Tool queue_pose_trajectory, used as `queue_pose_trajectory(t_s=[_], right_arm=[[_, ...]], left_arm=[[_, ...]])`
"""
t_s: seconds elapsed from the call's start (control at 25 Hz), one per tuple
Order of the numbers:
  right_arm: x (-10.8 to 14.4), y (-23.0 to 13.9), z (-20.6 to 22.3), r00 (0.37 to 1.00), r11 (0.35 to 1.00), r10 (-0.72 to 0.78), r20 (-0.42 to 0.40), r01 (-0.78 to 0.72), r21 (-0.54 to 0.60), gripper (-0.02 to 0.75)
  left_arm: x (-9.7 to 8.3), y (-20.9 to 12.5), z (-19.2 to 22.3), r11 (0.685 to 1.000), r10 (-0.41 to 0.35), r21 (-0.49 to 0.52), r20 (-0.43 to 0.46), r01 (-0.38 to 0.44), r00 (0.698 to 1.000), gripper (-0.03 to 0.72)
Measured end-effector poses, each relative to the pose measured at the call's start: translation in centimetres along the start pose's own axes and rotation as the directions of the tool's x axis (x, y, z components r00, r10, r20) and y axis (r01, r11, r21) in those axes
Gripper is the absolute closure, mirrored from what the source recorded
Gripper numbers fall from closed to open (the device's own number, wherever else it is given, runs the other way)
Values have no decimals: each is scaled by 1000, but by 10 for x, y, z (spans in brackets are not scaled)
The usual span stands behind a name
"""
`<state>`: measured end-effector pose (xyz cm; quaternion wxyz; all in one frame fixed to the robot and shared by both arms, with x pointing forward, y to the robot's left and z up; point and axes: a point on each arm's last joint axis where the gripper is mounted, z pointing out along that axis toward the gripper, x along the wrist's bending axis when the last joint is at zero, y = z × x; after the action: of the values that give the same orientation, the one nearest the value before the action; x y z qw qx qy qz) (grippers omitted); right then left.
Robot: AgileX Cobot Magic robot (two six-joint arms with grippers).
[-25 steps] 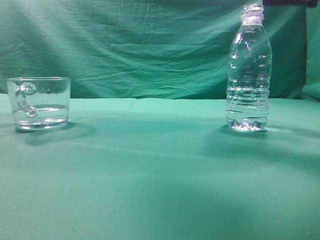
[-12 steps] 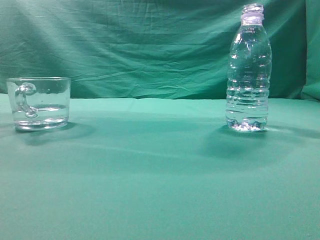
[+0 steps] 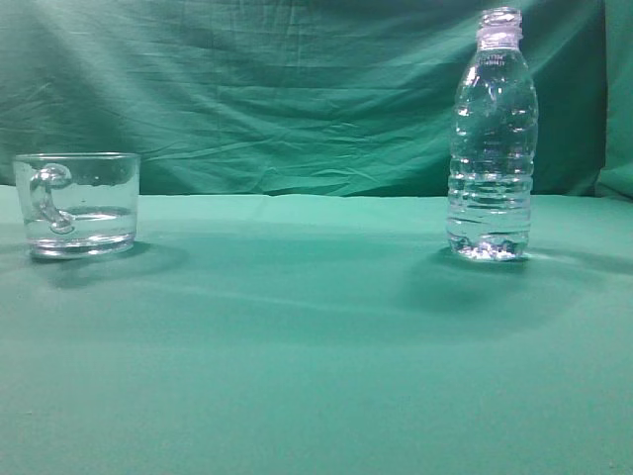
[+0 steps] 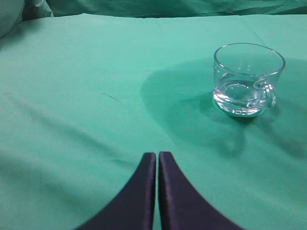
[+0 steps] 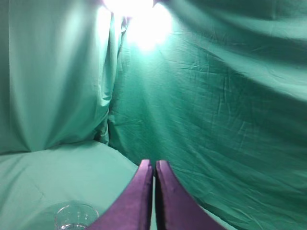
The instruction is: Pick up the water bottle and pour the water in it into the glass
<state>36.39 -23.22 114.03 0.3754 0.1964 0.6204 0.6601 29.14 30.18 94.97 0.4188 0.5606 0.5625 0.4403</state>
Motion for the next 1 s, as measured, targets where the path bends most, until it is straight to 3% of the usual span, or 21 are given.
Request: queue_pose_trajectory(t_s=[0.16,0.28,0.4,0.56,0.64,0.72,0.84,1.0], right_arm=[[1,1,-1,1000,1000,-8,0,8,0,738],[-7,5,-1,990,992,116,82,-112,-56,738],[-22,5,-4,930,957,288,230,-268,-114,738],[-42,-11,-13,766,898,421,486,-428,-102,738],[-48,-20,-18,706,891,392,589,-452,-52,738],[-49,-21,-23,722,919,301,623,-395,13,738],[-42,-9,-35,777,969,139,615,-234,76,738],[-23,-5,-59,803,993,-16,596,-59,107,738]], left_arm=[[0,0,0,1000,0,0,0,0,1000,688],[0,0,0,1000,0,0,0,0,1000,688],[0,0,0,1000,0,0,0,0,1000,688],[0,0,0,1000,0,0,0,0,1000,688],[0,0,0,1000,0,0,0,0,1000,688],[0,0,0,1000,0,0,0,0,1000,688],[0,0,0,1000,0,0,0,0,1000,688],[0,0,0,1000,0,0,0,0,1000,688]])
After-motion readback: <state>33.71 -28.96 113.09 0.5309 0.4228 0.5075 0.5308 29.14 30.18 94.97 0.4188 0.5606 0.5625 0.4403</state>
